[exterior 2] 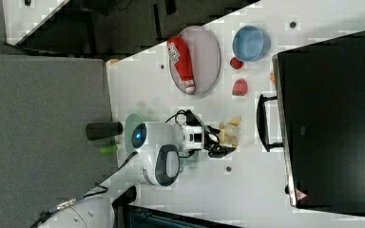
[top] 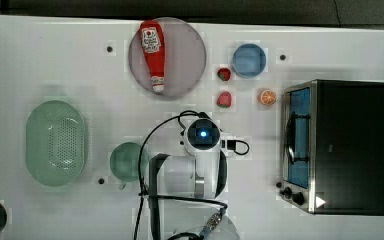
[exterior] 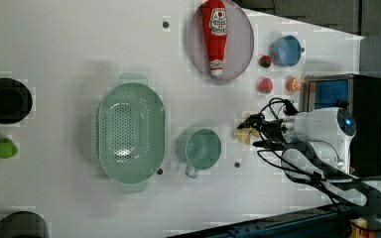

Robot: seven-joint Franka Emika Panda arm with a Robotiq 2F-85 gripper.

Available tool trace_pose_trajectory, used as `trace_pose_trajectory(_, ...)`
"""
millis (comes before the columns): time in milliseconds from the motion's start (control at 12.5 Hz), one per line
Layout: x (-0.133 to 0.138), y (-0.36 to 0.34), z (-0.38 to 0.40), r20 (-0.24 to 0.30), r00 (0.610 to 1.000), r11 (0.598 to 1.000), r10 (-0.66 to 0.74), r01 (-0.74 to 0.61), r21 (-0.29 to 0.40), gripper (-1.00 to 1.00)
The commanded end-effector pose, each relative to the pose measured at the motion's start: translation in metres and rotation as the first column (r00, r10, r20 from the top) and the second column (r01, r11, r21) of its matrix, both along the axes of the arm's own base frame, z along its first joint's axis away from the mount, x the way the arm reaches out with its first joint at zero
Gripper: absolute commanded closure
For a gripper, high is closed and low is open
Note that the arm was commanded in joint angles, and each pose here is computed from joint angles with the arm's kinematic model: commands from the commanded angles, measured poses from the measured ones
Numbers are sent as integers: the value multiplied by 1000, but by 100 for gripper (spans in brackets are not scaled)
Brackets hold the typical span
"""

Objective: Pick banana from table and place on oven.

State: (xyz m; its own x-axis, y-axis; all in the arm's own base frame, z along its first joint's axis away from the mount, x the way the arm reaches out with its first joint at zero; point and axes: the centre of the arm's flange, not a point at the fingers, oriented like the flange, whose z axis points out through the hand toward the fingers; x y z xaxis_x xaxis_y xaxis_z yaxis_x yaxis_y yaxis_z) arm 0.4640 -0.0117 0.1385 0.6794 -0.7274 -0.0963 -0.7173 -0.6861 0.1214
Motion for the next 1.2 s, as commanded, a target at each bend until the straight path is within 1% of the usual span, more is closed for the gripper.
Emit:
trace_pose_trajectory(80,15,-2,19,86,996,1000,-25,26,-8,-18)
trace_pose_trajectory(240,16,-3,20,95,995,1000,-25,26,-7,28)
trace_pose_trajectory(320,17,-2,21,102,994,1000,-25,26,-7,47)
trace_pose_trajectory(480,22,-3,31,130,991,1000,-25,26,-7,47)
trace_pose_trajectory(560,26,-2,43,153,988,1000,-24,26,-6,47)
trace_pose_trajectory(720,36,-2,87,224,974,1000,-24,26,-6,47)
trace_pose_trajectory(800,39,-2,116,249,968,1000,-25,27,-6,47)
trace_pose_trajectory(960,40,-2,180,263,964,1000,-26,29,-7,47)
trace_pose_trajectory(1120,36,-3,248,257,966,999,-30,34,-10,47)
trace_pose_trajectory(1200,33,-5,281,245,969,999,-34,38,-11,47)
